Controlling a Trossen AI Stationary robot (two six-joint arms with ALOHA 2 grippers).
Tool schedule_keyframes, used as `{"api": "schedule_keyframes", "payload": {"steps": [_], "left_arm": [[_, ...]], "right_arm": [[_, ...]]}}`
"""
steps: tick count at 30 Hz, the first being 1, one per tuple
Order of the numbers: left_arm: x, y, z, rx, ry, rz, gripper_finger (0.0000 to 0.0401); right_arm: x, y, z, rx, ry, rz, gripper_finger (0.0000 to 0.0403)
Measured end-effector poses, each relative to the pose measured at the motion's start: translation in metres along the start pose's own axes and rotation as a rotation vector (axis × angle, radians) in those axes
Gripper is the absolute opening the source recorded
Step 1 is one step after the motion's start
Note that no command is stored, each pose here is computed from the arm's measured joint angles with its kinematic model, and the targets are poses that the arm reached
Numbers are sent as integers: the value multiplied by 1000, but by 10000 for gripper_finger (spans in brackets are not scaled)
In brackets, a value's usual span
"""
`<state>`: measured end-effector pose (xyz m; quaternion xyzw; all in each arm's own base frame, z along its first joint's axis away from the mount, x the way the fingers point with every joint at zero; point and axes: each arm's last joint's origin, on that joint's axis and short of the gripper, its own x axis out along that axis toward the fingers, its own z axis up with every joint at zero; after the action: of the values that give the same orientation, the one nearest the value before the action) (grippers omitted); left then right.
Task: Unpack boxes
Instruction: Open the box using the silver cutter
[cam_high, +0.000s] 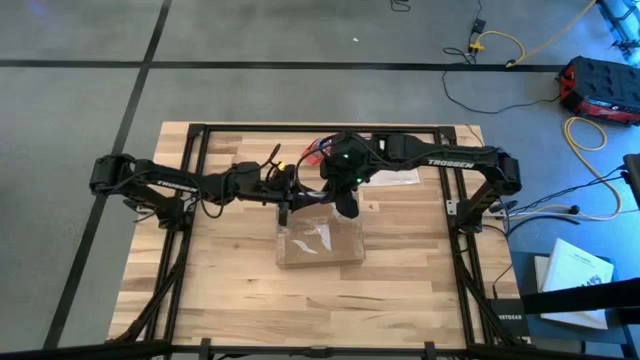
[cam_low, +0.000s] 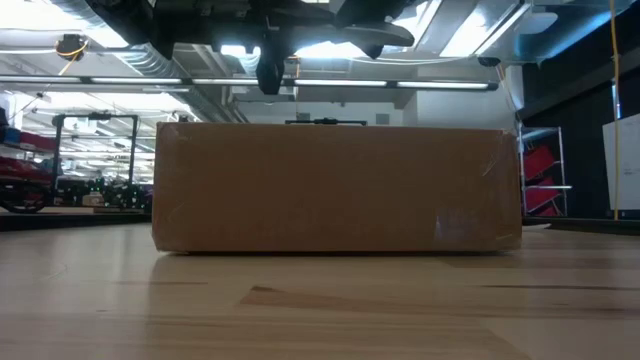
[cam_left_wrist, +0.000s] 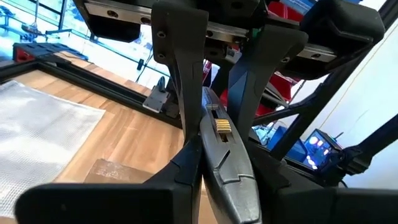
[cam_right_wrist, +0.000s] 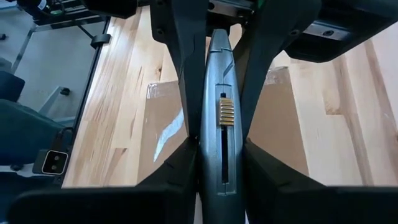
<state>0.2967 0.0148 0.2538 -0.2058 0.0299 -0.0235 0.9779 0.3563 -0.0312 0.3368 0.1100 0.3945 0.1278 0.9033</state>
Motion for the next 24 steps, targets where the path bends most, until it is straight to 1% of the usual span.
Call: {"api": "schedule_keyframes", "payload": {"steps": [3, 5, 10, 16, 24], "left_arm": [[0, -1, -2, 28, 33, -15, 137], [-1, 1, -4, 59, 47, 10, 172], [-1, 8, -5, 104, 57, 94, 223], [-2, 13, -8, 87, 101, 133, 233], [-2, 10, -11, 50, 94, 130, 234]], "right_arm": [[1, 1, -1, -14, 13, 20, 64], [1, 2, -6, 10, 58, 36, 64], [0, 4, -9, 10, 84, 0, 64], [-2, 7, -10, 5, 96, -38, 64], [-6, 7, -9, 10, 83, -115, 64]]}}
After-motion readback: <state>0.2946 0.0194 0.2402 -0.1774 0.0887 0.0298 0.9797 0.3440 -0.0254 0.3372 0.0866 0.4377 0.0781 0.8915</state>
